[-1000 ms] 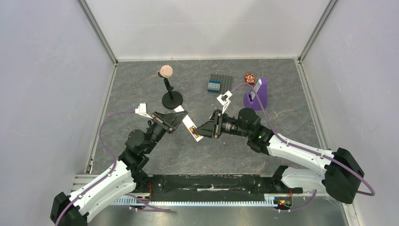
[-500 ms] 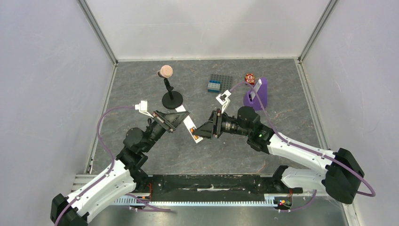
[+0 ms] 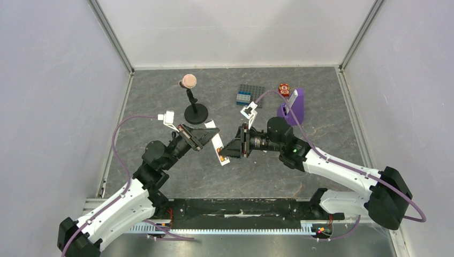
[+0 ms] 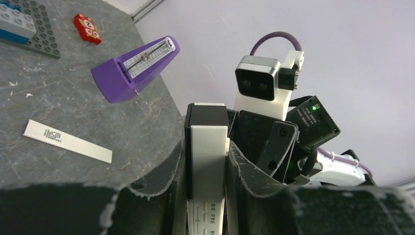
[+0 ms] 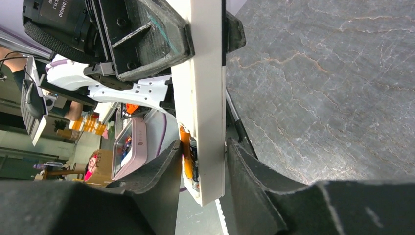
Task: Load the batteries into the remote control
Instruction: Load the battery into the remote control, then place the remote control at the center of the board.
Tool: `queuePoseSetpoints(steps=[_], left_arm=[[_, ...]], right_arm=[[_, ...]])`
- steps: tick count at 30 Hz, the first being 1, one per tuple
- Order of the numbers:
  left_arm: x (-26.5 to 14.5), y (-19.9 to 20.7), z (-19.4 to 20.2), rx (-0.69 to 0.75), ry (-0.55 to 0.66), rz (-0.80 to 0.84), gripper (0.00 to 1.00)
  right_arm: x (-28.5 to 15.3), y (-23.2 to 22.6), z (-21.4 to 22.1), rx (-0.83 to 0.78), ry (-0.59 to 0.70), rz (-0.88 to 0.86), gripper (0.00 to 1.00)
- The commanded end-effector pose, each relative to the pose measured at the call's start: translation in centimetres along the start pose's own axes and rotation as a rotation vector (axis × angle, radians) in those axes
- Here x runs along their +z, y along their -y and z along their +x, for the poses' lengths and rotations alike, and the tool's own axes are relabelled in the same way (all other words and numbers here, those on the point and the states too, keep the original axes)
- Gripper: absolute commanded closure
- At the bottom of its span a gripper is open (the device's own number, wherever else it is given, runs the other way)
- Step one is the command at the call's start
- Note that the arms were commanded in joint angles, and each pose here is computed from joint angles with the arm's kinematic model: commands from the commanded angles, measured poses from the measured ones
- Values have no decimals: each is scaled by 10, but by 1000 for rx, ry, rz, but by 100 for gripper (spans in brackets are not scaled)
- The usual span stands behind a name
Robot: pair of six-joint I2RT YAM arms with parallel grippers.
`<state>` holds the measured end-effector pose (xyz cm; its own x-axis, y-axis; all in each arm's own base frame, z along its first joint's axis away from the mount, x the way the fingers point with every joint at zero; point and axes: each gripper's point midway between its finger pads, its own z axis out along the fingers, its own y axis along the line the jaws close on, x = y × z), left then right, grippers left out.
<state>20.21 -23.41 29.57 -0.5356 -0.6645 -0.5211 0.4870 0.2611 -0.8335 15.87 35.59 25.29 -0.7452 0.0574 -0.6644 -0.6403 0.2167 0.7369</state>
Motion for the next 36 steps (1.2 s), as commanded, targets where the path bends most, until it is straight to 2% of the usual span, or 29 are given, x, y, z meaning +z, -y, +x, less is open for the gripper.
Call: queuePoseSetpoints(steps=[1,3,8,13,20,30,36], left_arm=[[-2,43,0,21,-51,145,98],[-2,41,1,20,-52,138,98],[-2,30,1,27,-42,97,98],[-6,18,4,45,-40,60,98],[-8,13,6,53,-40,50,98],[-8,5,6,50,-34,17,98],[-7,0,5,46,-27,-8,98]], right_arm=[[6,4,-19,-41,58,30,61],[5,4,-20,-42,60,29,60],[1,-4,-25,-55,82,17,30],[-9,-17,-36,-77,124,-4,15],[-15,-20,-39,-113,136,-4,15],[-23,-3,-46,-245,148,119,21],[-19,-4,-41,-289,124,123,23]])
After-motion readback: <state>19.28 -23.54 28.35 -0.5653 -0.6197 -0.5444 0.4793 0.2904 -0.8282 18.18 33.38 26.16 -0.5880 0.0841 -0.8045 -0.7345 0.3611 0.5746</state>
